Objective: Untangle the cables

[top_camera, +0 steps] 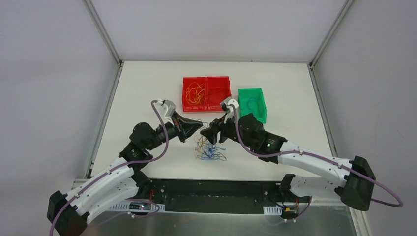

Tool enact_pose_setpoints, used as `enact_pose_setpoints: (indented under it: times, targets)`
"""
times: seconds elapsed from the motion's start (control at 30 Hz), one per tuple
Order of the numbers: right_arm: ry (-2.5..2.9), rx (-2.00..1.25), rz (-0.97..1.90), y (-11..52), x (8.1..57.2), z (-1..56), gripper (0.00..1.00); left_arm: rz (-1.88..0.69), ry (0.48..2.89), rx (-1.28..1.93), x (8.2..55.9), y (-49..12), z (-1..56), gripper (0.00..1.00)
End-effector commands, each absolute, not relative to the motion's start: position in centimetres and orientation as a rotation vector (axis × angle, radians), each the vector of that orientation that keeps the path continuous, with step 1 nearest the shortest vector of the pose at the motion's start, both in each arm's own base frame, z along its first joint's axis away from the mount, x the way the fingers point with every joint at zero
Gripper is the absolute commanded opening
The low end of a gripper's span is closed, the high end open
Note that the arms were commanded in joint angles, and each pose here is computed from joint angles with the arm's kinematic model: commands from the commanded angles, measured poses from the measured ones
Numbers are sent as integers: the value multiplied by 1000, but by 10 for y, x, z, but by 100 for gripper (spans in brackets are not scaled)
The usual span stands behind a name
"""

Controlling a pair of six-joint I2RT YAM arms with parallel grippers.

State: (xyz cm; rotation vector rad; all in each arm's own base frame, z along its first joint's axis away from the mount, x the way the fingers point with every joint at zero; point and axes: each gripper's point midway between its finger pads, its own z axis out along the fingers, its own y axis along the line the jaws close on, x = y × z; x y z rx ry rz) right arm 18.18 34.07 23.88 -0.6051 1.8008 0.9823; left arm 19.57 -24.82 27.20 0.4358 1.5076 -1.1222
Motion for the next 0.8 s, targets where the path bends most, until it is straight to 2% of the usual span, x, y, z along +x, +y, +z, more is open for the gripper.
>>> enact_pose_setpoints:
  times: [0.0, 0.03, 0.07, 0.1, 0.27, 0.3, 0.33, 0.4, 0.43, 0.5, 0.6, 0.77]
  targets:
    - [1776, -599, 952, 356, 196, 243, 59, -1225, 1386, 467, 182, -256, 305, 0]
    - [1781, -620, 967, 362, 194, 242, 43, -1234, 1387, 472, 182, -257, 304, 0]
    - [1789, -643, 980, 367, 192, 240, 12, -1239, 1389, 474, 182, -259, 304, 0]
    - [1799, -653, 984, 370, 192, 238, 0, -1242, 1393, 476, 182, -260, 304, 0]
    - [1772, -643, 1053, 368, 182, 244, 0, -1199, 1410, 429, 189, -254, 300, 0]
    - [1762, -620, 1055, 364, 182, 248, 0, -1178, 1420, 411, 192, -251, 298, 5]
    - [1761, -585, 1041, 358, 185, 253, 0, -1154, 1432, 391, 196, -248, 295, 21]
    - [1772, -517, 1027, 347, 187, 266, 0, -1099, 1466, 340, 204, -240, 289, 60]
    - [1775, -483, 1016, 341, 188, 274, 0, -1072, 1485, 316, 208, -236, 285, 74]
    - [1776, -409, 996, 328, 192, 291, 0, -1041, 1491, 302, 211, -232, 281, 89]
    - [1763, -309, 969, 310, 197, 318, 0, -1041, 1474, 359, 208, -237, 275, 99]
    - [1765, -232, 937, 293, 200, 349, 0, -1064, 1409, 504, 202, -253, 265, 99]
